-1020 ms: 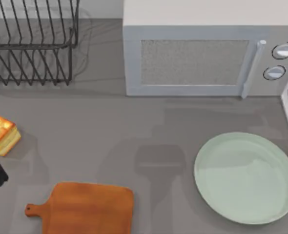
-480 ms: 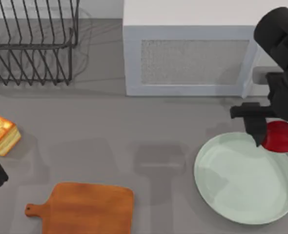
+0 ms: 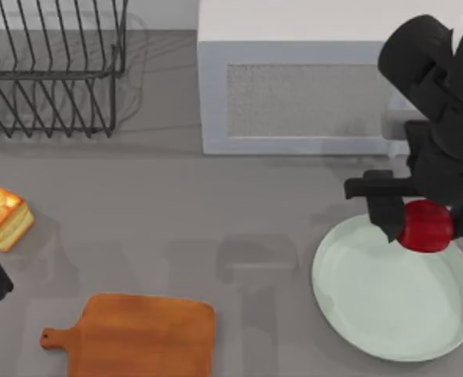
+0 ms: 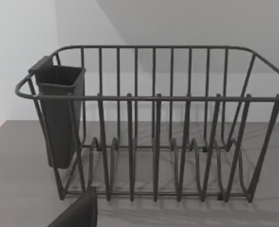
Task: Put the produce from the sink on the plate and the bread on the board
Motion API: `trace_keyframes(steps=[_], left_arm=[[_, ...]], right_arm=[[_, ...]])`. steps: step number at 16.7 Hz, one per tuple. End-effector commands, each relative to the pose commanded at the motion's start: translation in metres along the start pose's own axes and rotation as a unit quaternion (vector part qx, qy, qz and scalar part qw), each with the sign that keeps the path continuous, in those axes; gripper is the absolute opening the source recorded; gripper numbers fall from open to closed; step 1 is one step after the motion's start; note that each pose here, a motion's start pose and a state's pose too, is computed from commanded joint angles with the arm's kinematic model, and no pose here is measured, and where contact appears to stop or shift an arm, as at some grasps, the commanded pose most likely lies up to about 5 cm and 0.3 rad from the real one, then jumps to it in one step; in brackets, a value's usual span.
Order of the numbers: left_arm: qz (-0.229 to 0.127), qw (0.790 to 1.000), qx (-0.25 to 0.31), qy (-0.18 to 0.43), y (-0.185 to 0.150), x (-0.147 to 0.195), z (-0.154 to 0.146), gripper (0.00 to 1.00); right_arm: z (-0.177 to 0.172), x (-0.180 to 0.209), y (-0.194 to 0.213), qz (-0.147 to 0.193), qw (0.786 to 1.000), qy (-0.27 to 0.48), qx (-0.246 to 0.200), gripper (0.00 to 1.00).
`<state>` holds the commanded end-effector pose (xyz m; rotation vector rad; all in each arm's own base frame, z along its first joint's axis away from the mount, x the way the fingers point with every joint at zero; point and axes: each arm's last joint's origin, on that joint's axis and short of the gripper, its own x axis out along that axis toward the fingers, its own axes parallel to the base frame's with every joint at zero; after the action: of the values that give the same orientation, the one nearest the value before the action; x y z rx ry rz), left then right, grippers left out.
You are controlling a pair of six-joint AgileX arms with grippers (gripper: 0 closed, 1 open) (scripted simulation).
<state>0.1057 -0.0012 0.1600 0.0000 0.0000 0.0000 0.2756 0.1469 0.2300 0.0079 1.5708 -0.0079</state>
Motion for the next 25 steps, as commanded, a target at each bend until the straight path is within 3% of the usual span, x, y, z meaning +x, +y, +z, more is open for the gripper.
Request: trace_keyframes(steps=[2, 15, 25], left_arm=[[0.0, 1.0, 0.0, 0.0, 0.0, 0.0, 0.0, 1.0], [0.0, 1.0, 0.0, 0.0, 0.0, 0.0, 0.0, 1.0], [0.0, 1.0, 0.0, 0.0, 0.0, 0.0, 0.0, 1.0]], right_arm=[[0.0, 0.0, 0.0, 0.0, 1.0, 0.0, 0.0, 0.0], [0.0, 0.0, 0.0, 0.0, 1.0, 0.0, 0.0, 0.98], [0.0002, 0.0001, -0.0004, 0.0, 1.0, 0.0, 0.001, 1.0]])
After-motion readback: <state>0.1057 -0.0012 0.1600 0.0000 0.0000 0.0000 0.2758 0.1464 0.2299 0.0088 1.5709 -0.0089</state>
